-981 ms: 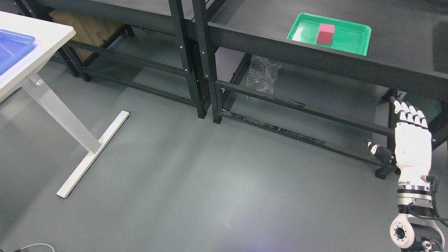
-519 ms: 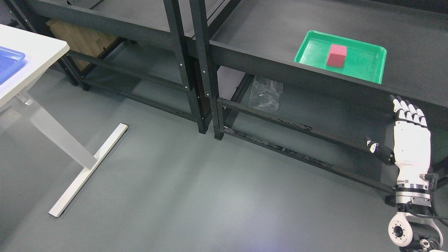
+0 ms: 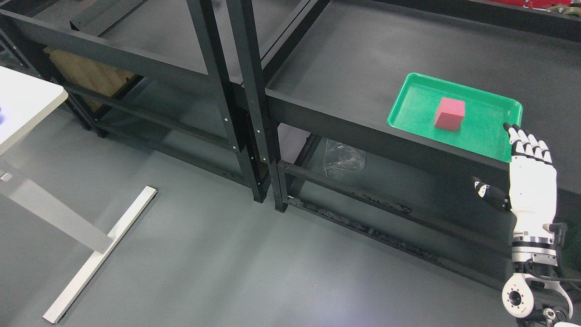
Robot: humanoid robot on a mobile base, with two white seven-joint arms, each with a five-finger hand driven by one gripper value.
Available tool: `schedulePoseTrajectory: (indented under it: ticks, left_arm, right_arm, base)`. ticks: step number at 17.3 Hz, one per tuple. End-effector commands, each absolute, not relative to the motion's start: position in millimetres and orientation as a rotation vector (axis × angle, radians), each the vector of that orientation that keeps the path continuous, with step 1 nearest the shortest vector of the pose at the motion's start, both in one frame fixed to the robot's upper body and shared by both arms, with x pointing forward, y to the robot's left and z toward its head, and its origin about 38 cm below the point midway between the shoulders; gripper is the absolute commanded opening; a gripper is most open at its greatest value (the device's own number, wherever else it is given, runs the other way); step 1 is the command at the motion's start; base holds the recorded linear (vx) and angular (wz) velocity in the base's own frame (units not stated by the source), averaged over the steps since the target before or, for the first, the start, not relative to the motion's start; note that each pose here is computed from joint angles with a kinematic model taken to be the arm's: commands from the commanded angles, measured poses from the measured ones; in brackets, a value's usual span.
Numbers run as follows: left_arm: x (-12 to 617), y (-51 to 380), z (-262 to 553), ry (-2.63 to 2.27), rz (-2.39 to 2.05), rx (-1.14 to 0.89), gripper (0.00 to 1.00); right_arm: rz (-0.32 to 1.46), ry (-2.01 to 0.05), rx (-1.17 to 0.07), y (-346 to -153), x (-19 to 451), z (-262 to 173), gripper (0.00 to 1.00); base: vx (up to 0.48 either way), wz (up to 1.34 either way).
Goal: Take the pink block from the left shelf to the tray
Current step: 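Drive toward the green tray on the shelf, right hand beside it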
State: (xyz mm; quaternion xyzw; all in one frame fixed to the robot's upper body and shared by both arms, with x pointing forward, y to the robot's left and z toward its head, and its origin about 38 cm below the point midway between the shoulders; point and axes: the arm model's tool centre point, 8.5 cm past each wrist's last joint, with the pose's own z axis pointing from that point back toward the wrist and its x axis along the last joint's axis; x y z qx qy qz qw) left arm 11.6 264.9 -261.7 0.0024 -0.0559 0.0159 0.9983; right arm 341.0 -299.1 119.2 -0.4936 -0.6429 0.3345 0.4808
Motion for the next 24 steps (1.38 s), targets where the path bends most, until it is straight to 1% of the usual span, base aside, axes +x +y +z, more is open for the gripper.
schedulePoseTrajectory:
  ticks: [1,5,11,16,19,21,22,24]
  left_arm:
    - [38.5,276.3,-259.9,-0.162,0.025,0.022,1.00]
    - [38.5,276.3,-259.8,-0.162,0.027,0.022,1.00]
    - [38.5,276.3,-259.8,-0.162,0.027,0.022,1.00]
    - [38.5,276.3,-259.9,-0.162,0.025,0.022,1.00]
    - [38.5,276.3,-259.8,-0.162,0.027,0.022,1.00]
    - [38.5,276.3,-259.8,-0.162,0.027,0.022,1.00]
    - [38.5,276.3,-259.8,-0.162,0.027,0.022,1.00]
    - [38.5,276.3,-259.8,-0.162,0.027,0.022,1.00]
  right_arm:
    - [0.815,-1.570,-1.201,-297.9,342.6,120.1,0.99]
    - [0.836,-1.556,-1.191,-298.9,341.9,117.9,0.99]
    - [0.941,-1.462,-1.073,-292.6,343.2,101.4,0.99]
    - [0.961,-1.438,-1.068,-296.6,337.9,95.7,0.99]
    - [0.996,-1.418,-1.084,-305.3,336.4,95.7,0.99]
    - [1.002,-1.409,-1.086,-306.8,336.4,95.5,0.99]
    - [1.013,-1.392,-1.074,-306.5,336.1,92.8,0.99]
    - [1.043,-1.311,-1.013,-306.9,336.0,78.4,0.99]
  base:
    - [0.317,0.00]
    - [0.275,0.00]
    - [0.267,-0.03]
    - [0.218,-0.07]
    - [0.188,-0.05]
    - [0.138,-0.03]
    - [0.118,0.00]
    - [0.095,0.00]
